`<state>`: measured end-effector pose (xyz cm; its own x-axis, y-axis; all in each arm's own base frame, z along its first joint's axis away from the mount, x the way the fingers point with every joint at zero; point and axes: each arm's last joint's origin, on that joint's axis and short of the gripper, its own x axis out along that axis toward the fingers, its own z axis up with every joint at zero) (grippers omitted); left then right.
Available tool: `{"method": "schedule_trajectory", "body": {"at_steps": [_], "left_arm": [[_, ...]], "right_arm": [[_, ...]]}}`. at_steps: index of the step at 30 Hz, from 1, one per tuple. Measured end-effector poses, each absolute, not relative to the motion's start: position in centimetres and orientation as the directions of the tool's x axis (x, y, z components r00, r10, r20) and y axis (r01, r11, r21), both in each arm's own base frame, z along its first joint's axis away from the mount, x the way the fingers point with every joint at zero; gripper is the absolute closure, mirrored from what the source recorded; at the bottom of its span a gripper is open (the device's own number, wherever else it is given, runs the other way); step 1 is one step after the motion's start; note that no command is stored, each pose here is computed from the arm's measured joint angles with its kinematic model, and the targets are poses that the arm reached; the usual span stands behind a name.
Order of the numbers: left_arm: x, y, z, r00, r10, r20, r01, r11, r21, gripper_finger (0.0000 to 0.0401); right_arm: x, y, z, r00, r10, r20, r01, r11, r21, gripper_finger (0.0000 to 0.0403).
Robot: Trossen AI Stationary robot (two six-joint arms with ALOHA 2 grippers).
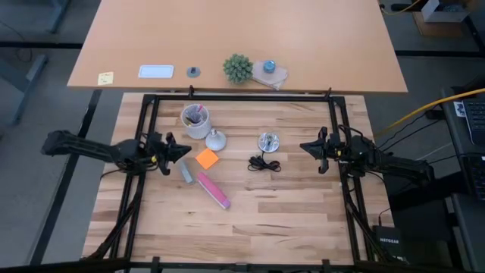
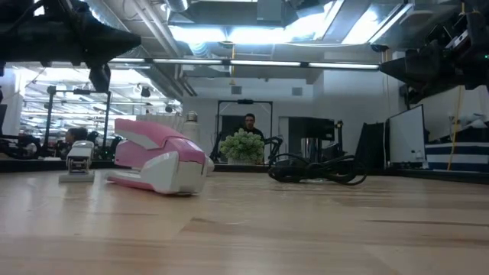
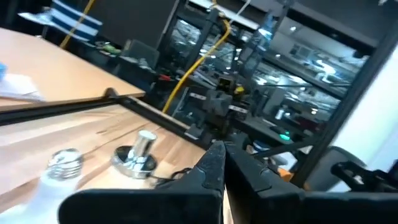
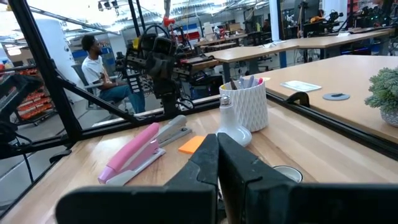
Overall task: Screw lightbulb
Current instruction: Insert the lightbulb into the lamp
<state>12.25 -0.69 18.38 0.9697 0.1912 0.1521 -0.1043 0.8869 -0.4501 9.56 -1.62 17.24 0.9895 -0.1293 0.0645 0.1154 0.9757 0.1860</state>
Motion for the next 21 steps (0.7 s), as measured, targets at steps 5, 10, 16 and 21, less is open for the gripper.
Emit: {"method": "schedule_trajectory", "body": {"at_steps": [5, 10, 16, 21], "left_arm": [[13.9, -0.9, 18.4, 0.976, 0.189, 0.109, -0.126, 0.896, -0.426, 0.0398], [15.9, -1.2, 18.8, 0.981, 0.188, 0.052, -0.149, 0.894, -0.423, 0.0354], [18.3, -1.5, 19.0, 0.98, 0.198, -0.027, -0.194, 0.914, -0.355, 0.0285], [19.7, -1.4, 18.4, 0.958, 0.273, -0.09, -0.287, 0.919, -0.269, 0.0258]], "right_arm": [[9.6, -1.6, 17.2, 0.991, -0.12, 0.063, 0.103, 0.969, 0.226, 0.0397], [9.6, -1.6, 17.2, 0.991, -0.119, 0.061, 0.102, 0.968, 0.228, 0.0397], [9.6, -1.6, 17.2, 0.991, -0.119, 0.06, 0.103, 0.968, 0.229, 0.0397], [9.6, -1.6, 17.2, 0.991, -0.119, 0.059, 0.102, 0.968, 0.23, 0.0397]]}}
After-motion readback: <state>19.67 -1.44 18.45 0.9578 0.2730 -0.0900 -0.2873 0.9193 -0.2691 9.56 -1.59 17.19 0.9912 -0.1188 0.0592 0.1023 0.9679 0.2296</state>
